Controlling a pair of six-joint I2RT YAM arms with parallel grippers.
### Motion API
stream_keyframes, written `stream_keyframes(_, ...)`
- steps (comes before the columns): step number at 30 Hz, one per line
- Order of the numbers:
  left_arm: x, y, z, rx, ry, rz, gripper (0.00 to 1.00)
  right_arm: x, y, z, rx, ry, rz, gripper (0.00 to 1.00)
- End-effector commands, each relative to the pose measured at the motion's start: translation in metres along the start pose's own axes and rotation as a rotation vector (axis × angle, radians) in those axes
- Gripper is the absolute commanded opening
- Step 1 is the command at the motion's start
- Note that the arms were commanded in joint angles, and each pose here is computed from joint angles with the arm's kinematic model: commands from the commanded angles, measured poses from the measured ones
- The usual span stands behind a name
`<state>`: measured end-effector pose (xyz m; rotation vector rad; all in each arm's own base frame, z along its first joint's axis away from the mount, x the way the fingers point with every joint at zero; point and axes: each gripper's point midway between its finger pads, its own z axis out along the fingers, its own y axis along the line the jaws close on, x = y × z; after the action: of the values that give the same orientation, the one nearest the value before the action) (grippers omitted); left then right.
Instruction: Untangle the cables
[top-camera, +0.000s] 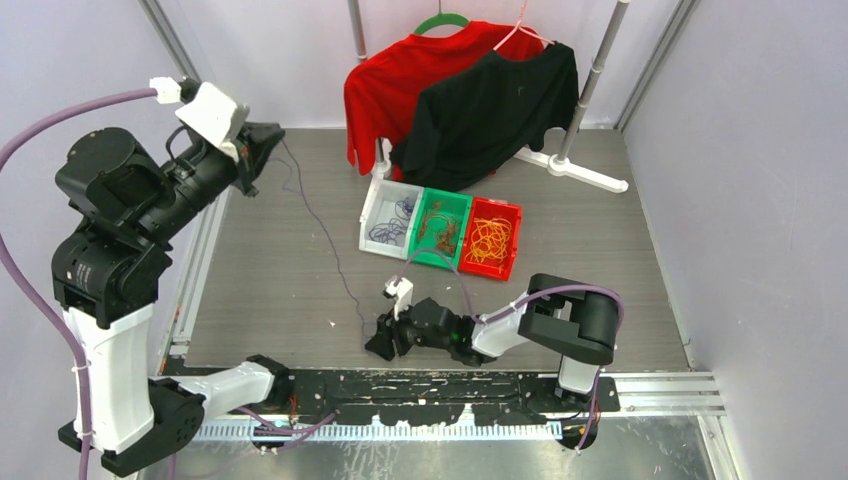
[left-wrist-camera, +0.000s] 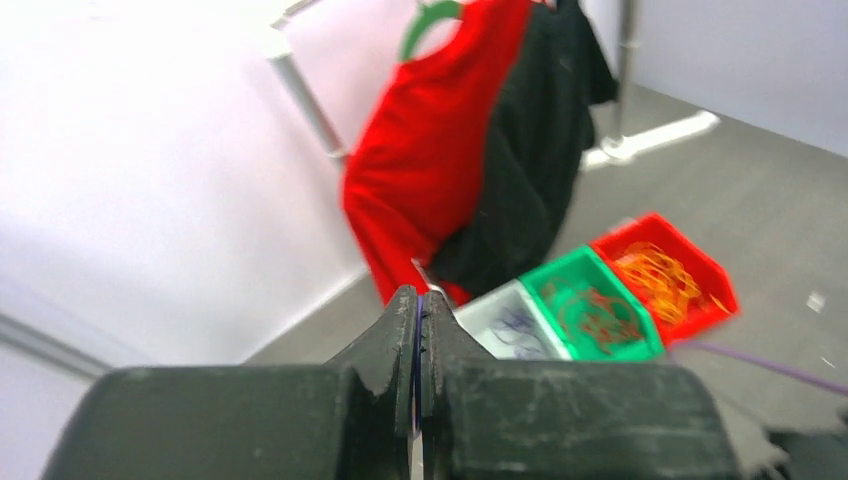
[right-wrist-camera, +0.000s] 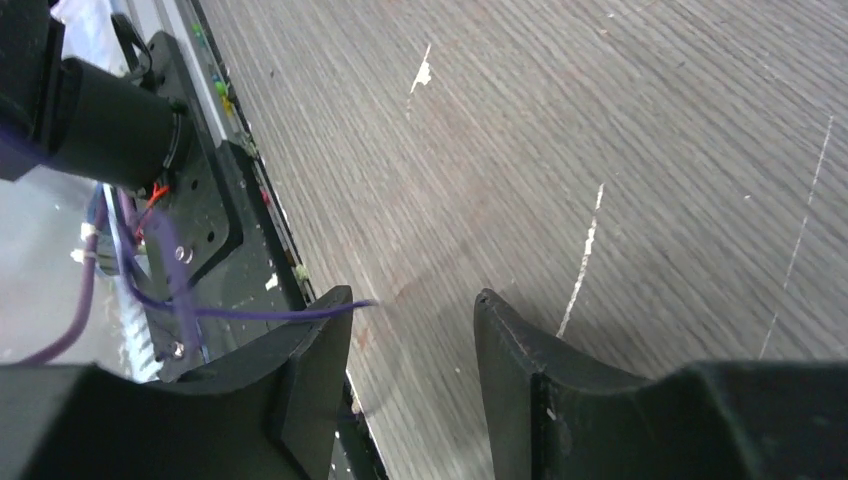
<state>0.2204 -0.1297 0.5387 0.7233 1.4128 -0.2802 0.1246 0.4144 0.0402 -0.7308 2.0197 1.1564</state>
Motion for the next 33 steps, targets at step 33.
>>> stream_keyframes(33,-0.105,0.132,-0.033,-0.705,-0.289,0.338,0.00,-0.065,0.002,-0.113,0.075,-0.433,0.017,0.60)
